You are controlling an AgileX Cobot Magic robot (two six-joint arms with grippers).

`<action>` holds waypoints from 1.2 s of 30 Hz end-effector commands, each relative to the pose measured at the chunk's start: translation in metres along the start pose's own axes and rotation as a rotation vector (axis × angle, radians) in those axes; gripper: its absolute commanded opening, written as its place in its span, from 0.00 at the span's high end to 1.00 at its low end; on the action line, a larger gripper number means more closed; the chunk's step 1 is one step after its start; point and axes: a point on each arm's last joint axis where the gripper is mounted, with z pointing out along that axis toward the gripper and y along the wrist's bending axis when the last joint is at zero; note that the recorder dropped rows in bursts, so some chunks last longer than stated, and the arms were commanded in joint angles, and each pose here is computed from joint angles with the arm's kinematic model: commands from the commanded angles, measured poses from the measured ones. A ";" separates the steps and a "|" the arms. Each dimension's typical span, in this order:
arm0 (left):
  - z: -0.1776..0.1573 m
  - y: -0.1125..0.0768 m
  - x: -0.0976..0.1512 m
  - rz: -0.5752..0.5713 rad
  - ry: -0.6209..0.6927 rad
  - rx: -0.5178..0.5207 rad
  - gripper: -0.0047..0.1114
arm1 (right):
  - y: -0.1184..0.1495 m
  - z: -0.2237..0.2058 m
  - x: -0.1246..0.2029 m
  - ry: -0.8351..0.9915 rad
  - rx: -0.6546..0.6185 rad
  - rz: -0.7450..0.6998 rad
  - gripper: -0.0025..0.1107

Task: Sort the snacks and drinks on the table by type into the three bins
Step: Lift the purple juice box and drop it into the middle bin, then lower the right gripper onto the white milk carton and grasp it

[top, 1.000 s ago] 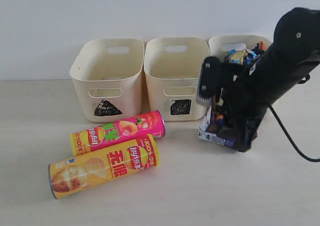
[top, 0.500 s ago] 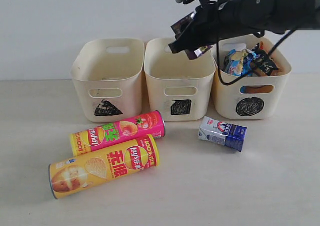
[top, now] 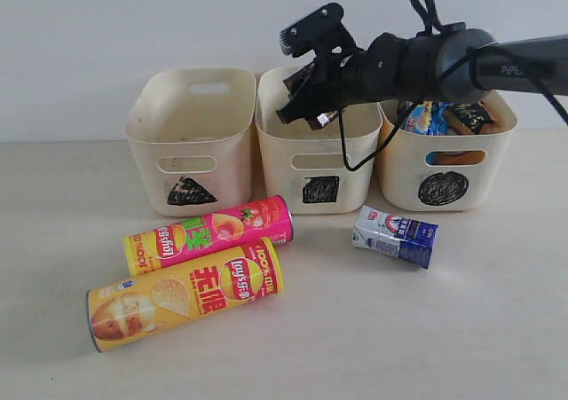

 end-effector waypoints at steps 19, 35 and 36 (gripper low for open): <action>0.000 0.000 -0.001 -0.003 -0.009 0.001 0.92 | -0.005 -0.094 -0.048 0.276 -0.214 -0.191 0.26; 0.000 0.000 -0.002 -0.003 -0.013 0.001 0.92 | -0.030 -0.136 -0.012 0.728 -0.375 -0.230 0.98; 0.000 0.000 -0.002 -0.003 -0.013 0.001 0.92 | -0.036 -0.137 -0.012 0.689 -0.422 -0.154 0.98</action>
